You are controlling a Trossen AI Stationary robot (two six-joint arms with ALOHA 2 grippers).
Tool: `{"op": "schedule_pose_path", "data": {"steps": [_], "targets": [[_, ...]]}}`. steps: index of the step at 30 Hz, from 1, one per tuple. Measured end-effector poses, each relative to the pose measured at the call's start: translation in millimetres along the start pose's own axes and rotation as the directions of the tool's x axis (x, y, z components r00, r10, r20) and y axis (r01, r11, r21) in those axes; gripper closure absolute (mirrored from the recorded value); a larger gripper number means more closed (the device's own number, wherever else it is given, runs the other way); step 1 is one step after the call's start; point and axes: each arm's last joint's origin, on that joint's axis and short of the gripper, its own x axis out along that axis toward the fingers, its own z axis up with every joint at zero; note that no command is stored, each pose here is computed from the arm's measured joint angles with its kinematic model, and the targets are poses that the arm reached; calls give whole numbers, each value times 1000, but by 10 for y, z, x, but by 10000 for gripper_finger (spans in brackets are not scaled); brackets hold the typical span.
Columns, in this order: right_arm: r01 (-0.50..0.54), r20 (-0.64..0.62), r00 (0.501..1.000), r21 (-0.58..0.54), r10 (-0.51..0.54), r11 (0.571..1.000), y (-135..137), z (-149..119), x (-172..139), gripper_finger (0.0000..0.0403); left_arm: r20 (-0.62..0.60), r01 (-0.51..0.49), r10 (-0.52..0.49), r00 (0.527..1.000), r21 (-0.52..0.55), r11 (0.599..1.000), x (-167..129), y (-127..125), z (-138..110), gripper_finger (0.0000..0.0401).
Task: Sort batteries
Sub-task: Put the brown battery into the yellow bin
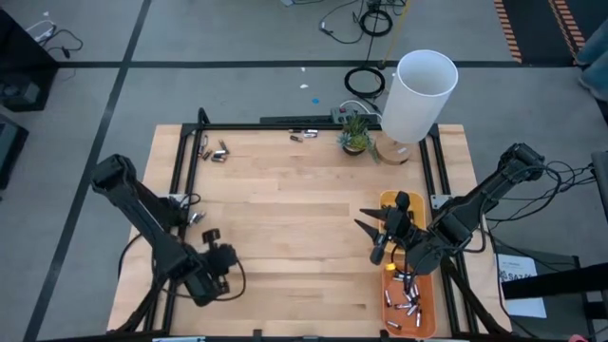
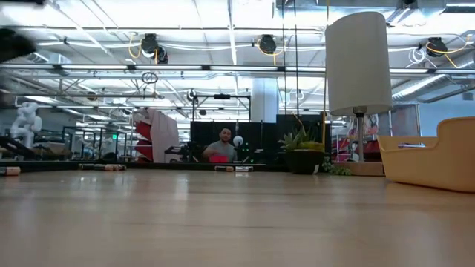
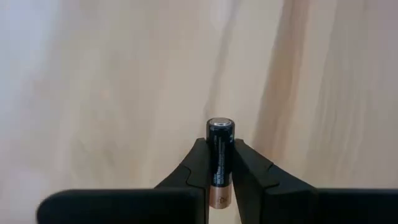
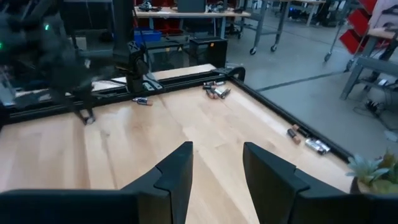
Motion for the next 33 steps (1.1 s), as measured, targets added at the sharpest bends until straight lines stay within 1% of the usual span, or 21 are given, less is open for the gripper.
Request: {"op": "schedule_pose_path", "data": {"steps": [3,5,7,10,12,14,16,17,19,21,24,26,27,29,31,32,33], "targets": [[-12,-29,1000,11,12,1000,-11,-31,-1,271,192,-22,24,981,-15,1000,-119,95,161,356],[-12,-61,998,24,13,1000,-33,-65,5,271,316,-29,38,948,-34,999,-155,142,272,356],[-15,-119,993,62,23,998,-69,-106,32,271,414,-34,45,909,-35,999,-127,170,392,356],[2,-201,980,95,17,995,-101,-180,114,271,507,-28,20,862,9,1000,-3,188,564,356],[16,-232,973,75,1,997,-87,-234,184,271,575,-5,-26,818,52,999,90,201,690,356],[34,-251,968,42,-23,999,-74,-280,274,271,643,24,-75,762,88,996,189,270,792,356],[33,-299,954,24,-24,999,-73,-327,377,271,709,91,-143,690,110,990,285,410,907,356],[27,-330,944,19,-20,999,-73,-355,441,271,743,142,-187,643,125,982,327,503,964,356],[16,-368,930,6,-12,1000,-62,-401,562,271,792,216,-244,559,145,965,433,749,1038,356],[12,-372,928,-23,-20,1000,-52,-427,687,271,834,265,-286,471,176,948,518,1008,1085,356],[-20,-348,938,-40,5,999,-49,-402,890,271,896,297,-321,307,230,927,562,1352,1169,356],[-43,-306,952,-51,25,998,-47,-364,1038,271,911,291,-355,210,288,912,561,1519,1220,356],[-55,-285,958,-60,36,997,-56,-342,1116,271,913,282,-370,170,315,906,565,1588,1240,356],[-97,-252,965,-74,75,993,-81,-298,1259,271,908,257,-400,121,361,897,599,1706,1263,356],[-136,-242,964,-94,109,986,-142,-265,1381,271,907,231,-413,89,384,894,651,1803,1275,356],[-149,-239,963,-98,122,984,-179,-249,1434,271,906,221,-416,78,391,894,684,1848,1277,356],[-154,-235,963,-95,128,983,-229,-228,1481,271,905,219,-419,77,394,893,721,1893,1276,356]]}}
